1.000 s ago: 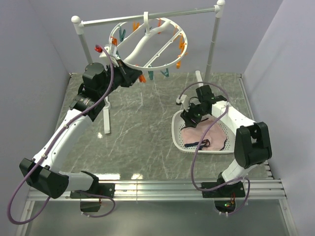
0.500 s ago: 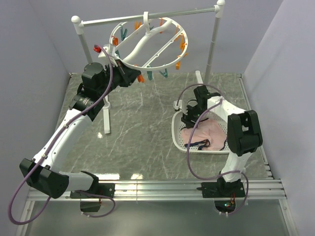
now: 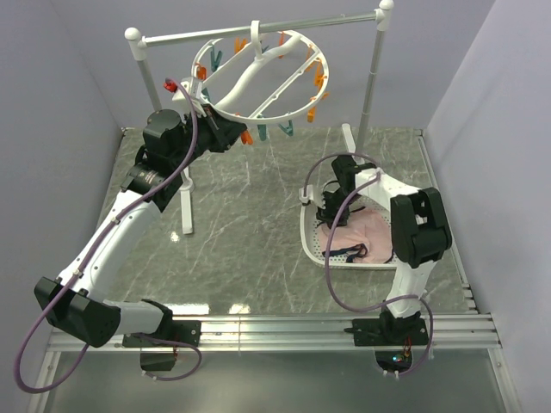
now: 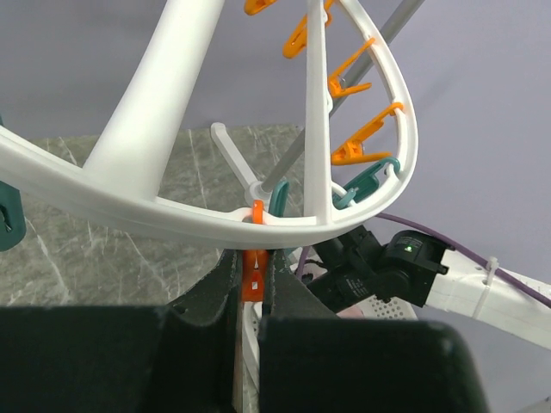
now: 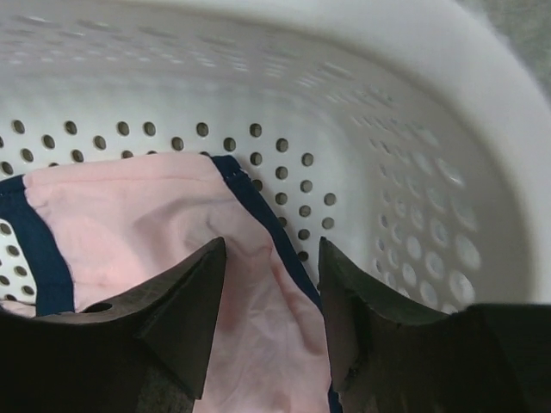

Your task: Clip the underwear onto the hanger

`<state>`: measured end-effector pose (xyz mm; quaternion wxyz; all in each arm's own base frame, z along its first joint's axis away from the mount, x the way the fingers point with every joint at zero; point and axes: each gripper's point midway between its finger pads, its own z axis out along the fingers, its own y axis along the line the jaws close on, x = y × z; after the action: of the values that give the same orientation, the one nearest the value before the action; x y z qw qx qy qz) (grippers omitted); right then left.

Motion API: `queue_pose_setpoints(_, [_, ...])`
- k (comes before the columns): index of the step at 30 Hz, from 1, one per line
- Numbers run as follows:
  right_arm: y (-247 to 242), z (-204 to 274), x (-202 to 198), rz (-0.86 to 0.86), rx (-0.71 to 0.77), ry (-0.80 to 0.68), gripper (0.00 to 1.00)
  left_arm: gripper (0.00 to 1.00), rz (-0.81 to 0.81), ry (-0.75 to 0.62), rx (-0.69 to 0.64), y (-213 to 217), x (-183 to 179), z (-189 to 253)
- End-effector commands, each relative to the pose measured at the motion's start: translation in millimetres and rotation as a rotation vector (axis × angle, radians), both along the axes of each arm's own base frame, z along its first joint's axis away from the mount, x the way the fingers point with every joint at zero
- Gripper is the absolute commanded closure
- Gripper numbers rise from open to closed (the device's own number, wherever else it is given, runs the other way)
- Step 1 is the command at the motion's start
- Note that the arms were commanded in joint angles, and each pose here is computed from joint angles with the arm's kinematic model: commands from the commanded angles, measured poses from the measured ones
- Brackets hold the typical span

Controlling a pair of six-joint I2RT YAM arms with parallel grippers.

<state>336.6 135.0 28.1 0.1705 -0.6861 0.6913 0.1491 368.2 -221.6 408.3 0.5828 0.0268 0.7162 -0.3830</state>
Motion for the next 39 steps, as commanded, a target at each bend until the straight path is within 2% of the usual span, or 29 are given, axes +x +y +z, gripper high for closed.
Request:
queue_pose_setpoints(1, [-2.3, -5.8, -7.2, 0.074, -0.063, 0.041, 0.47, 1.0, 0.014, -0.041, -0.023, 2.6, 4.8, 13.5])
queue_pose_setpoints(4, [-8.4, -13.9, -17.9, 0.109, -0.109, 0.08, 0.49, 1.0, 0.016, -0.046, -0.022, 2.8, 5.4, 14.6])
queue_pose_setpoints(6, [-8.5, -14.3, -22.1, 0.106, -0.102, 0.103, 0.46, 1.0, 0.014, -0.045, -0.02, 2.8, 4.9, 14.1])
queue_pose_setpoints(8, [-7.7, -14.9, -23.2, 0.102, -0.098, 0.113, 0.49, 1.0, 0.017, -0.044, -0.019, 3.3, 4.8, 13.6])
queue_pose_setpoints(10, [-6.9, -14.6, -24.8, 0.107, -0.1, 0.113, 0.58, 1.0, 0.016, -0.04, -0.02, 3.2, 5.3, 12.3])
queue_pose_setpoints(14, [-3.2, -9.1, -25.1, 0.081, -0.076, 0.114, 1.0, 1.0, 0.014, -0.043, -0.018, 3.3, 4.7, 12.9])
queue_pose_setpoints(18, [-0.9, 10.1, -23.3, 0.039, -0.023, 0.053, 1.0, 1.0, 0.014, -0.044, -0.011, 4.2, 3.2, 13.1])
queue_pose_setpoints(28, [8.5, 119.5, -17.5, -0.066, 0.195, -0.276, 1.0, 1.0, -0.021, -0.053, -0.017, 1.9, -2.6, 16.1])
queue_pose_setpoints(39, [15.7, 171.3, -21.3, -0.093, 0.354, -0.552, 1.0, 1.0, -0.061, -0.065, -0.026, -3.6, -6.7, 15.5])
